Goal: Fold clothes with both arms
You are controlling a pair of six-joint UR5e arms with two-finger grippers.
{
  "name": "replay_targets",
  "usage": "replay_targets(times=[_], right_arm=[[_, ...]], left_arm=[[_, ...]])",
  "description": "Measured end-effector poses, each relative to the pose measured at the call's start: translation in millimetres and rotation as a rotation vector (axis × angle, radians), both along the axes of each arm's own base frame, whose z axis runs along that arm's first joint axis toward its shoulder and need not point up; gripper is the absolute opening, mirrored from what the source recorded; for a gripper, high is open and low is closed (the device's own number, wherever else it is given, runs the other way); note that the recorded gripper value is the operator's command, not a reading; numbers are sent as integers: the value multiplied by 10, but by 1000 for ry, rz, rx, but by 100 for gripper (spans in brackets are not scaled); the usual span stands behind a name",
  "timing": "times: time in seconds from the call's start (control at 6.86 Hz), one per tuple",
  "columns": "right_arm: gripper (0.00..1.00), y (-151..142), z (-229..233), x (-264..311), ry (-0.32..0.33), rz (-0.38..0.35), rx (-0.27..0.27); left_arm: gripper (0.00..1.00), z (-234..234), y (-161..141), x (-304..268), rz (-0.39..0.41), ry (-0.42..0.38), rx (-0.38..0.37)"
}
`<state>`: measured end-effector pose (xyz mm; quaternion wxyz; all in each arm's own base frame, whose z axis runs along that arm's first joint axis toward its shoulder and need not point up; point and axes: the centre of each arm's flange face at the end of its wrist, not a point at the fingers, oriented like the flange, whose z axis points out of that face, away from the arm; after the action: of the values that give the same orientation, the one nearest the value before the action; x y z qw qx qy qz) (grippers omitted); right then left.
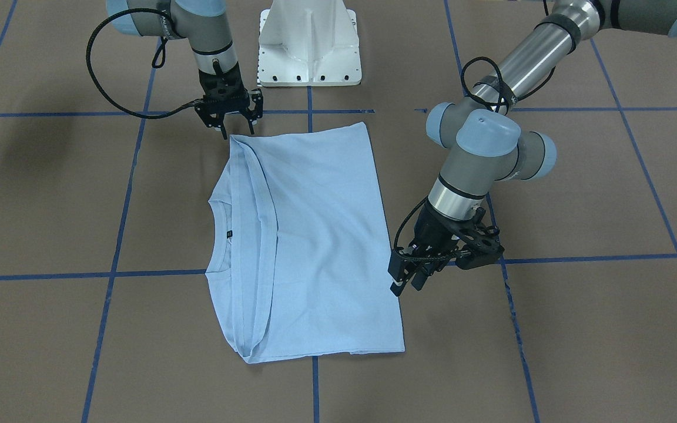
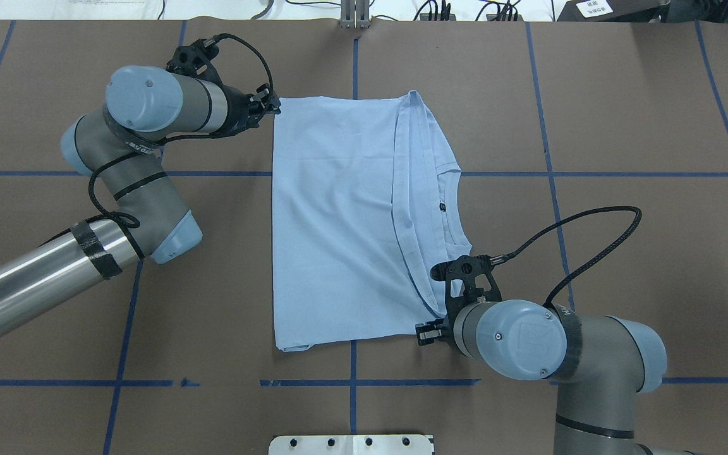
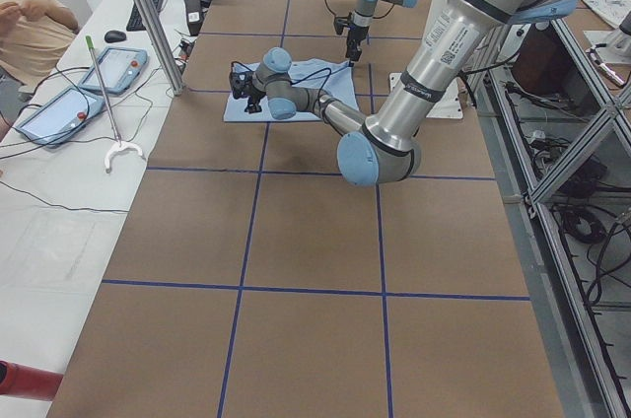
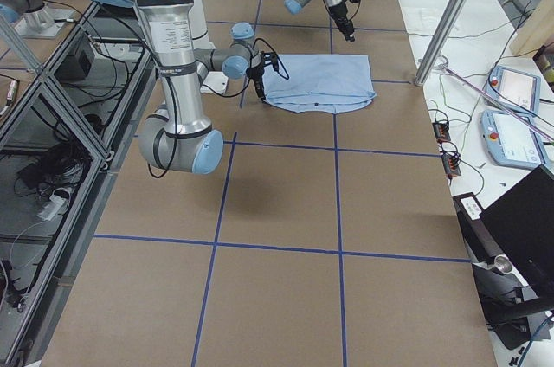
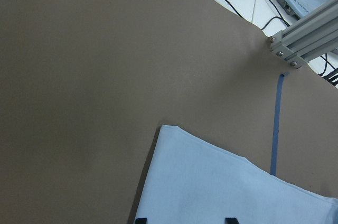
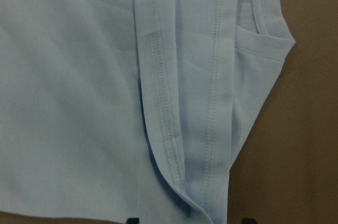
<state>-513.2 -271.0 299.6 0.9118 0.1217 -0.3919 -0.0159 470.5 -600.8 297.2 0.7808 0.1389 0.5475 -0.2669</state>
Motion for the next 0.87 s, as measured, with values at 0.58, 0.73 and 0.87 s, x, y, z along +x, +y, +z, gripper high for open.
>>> replay_targets(times=[0.58,0.73,0.87], right_arm=[[79,-142,-110,-166,-143,407,-419],[79,-176,-93,-295,-144,447,-462],[79,-203,-88,-365,-142,463,-478]], left_arm=[[58,7,14,18,3,-1,0],[58,5,14,17,3,-1,0],[58,-5,15,16,2,0,1]])
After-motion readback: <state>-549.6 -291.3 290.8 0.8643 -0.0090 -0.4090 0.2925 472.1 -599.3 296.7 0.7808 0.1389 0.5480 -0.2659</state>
